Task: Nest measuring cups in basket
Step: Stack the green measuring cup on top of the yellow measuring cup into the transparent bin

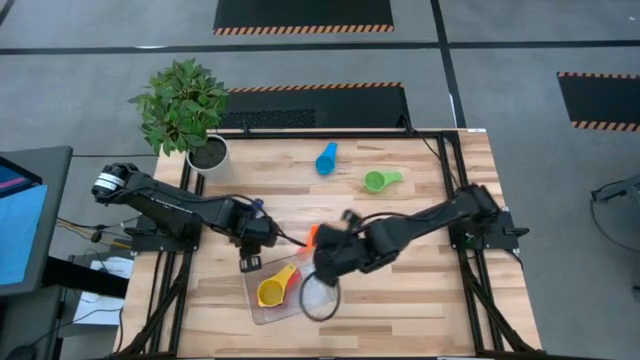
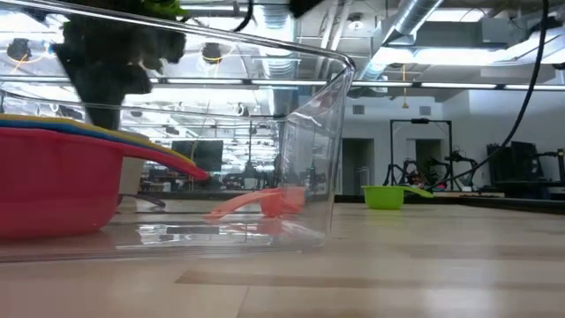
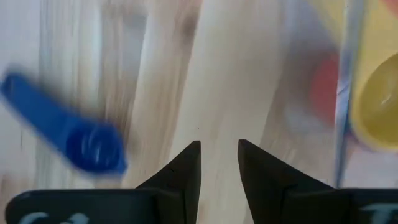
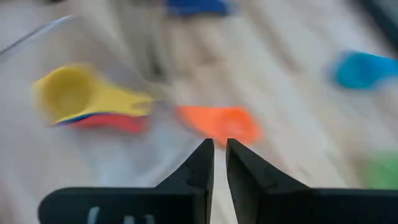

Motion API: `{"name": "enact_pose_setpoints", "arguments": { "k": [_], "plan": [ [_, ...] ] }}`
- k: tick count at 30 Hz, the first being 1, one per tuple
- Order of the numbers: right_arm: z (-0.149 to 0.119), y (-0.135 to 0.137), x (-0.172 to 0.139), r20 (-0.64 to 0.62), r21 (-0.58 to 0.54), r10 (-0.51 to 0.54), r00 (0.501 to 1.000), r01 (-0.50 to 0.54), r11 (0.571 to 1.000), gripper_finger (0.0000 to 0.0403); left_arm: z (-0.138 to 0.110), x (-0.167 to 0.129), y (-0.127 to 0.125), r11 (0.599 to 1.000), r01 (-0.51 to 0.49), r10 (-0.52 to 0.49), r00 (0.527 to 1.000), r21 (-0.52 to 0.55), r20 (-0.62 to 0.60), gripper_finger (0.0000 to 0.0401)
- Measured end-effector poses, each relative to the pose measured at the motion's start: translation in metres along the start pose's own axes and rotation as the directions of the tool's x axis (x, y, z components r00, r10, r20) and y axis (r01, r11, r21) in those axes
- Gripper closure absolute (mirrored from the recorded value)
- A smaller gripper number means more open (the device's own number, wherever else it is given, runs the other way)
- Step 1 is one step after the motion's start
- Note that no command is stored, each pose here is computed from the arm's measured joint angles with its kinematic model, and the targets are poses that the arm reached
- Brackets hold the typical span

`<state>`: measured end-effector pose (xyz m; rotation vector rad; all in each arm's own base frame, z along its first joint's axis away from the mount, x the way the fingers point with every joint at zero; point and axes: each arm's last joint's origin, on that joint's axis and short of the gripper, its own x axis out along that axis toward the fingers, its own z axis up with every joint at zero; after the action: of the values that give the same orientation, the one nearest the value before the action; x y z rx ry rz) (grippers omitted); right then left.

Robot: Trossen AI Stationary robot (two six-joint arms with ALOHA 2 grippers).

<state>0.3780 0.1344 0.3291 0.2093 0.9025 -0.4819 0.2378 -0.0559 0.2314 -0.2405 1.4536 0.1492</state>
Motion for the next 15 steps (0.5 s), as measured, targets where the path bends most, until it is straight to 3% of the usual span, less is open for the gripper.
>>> {"name": "enact_pose_setpoints", "arguments": {
  "k": [6,15],
  "plan": [
    [-0.015,-0.034,-0.041,0.030,0.216,-0.265,0.964,0.253,0.943,0.0338,-0.021,-0.006,0.010,0.993,-0.078,0.059,0.977,-0.089,-0.206,0.0308],
    [-0.009,-0.078,-0.046,0.105,0.270,-0.451,0.886,0.411,0.871,0.0338,-0.044,-0.019,0.018,0.968,-0.180,0.100,0.917,-0.177,-0.385,0.0308]
  ]
}}
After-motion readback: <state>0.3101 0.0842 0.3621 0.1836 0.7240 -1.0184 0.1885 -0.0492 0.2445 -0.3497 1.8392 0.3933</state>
